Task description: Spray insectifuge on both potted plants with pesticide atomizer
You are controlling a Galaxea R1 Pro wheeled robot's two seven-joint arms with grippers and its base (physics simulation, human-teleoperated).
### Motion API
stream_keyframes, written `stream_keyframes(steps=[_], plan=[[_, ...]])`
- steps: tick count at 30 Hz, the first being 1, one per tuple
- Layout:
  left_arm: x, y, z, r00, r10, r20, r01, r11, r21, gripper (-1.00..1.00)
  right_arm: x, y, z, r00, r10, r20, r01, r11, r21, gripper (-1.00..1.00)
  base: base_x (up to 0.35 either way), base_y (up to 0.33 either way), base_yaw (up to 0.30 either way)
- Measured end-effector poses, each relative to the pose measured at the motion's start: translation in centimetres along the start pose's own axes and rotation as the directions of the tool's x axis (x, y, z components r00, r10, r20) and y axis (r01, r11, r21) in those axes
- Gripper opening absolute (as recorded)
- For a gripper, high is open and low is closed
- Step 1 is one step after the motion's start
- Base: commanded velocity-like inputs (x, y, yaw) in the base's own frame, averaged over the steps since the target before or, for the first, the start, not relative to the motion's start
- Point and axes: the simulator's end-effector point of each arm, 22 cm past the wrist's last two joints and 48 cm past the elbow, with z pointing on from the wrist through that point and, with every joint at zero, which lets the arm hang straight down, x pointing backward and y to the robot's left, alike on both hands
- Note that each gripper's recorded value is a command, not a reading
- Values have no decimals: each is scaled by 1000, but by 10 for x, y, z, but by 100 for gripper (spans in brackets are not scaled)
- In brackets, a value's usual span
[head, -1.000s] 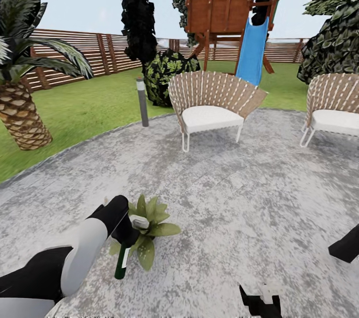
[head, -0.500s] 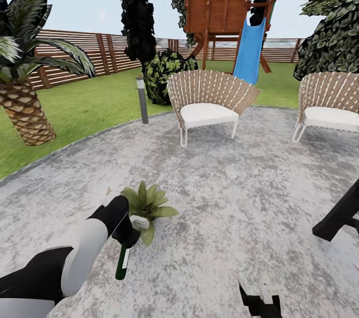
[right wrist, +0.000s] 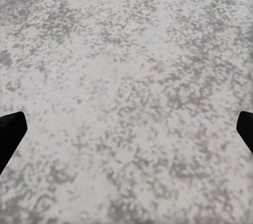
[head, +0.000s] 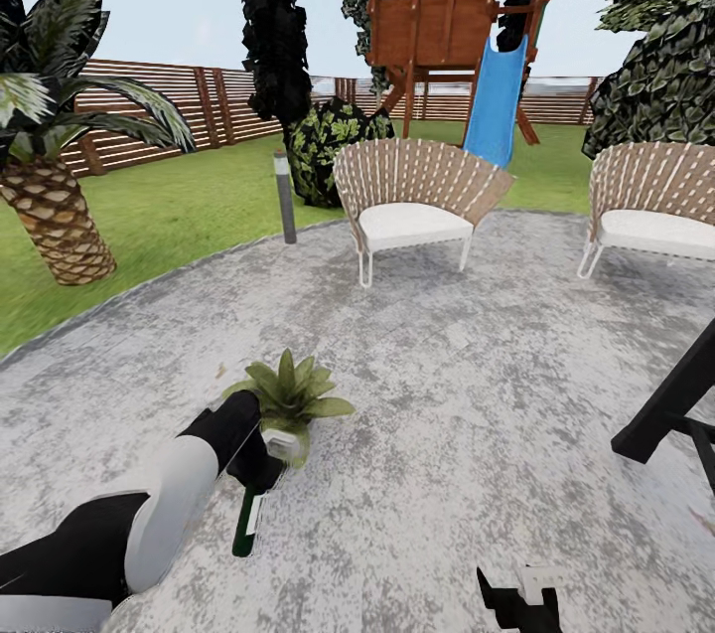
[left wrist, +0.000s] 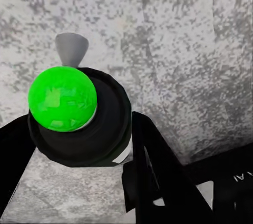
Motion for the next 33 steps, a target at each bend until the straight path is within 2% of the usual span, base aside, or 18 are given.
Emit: stream_keyframes(steps=[3,6,16,21,33], plan=[[6,26,-3,999,-36,0,36,999,-22,-100,0,0,0,1000,0,0,0,1000,0,100,48,221,0],[7,34,-5,999,-48,6,48,999,-27,-100,0,0,0,1000,0,0,0,1000,0,100,77,282,0],[1,35,-10,999,-42,16,42,999,-34,-100,0,-1,0,1000,1,-1,-1,1000,1,100,47,300,0],[-3,31,-12,999,-38,22,39,999,-31,-100,0,-2,0,1000,0,0,0,1000,3,100,210,256,-14],[7,37,-5,999,-43,3,43,998,-35,-100,0,-1,0,1000,0,0,0,1000,2,100,53,47,-250]])
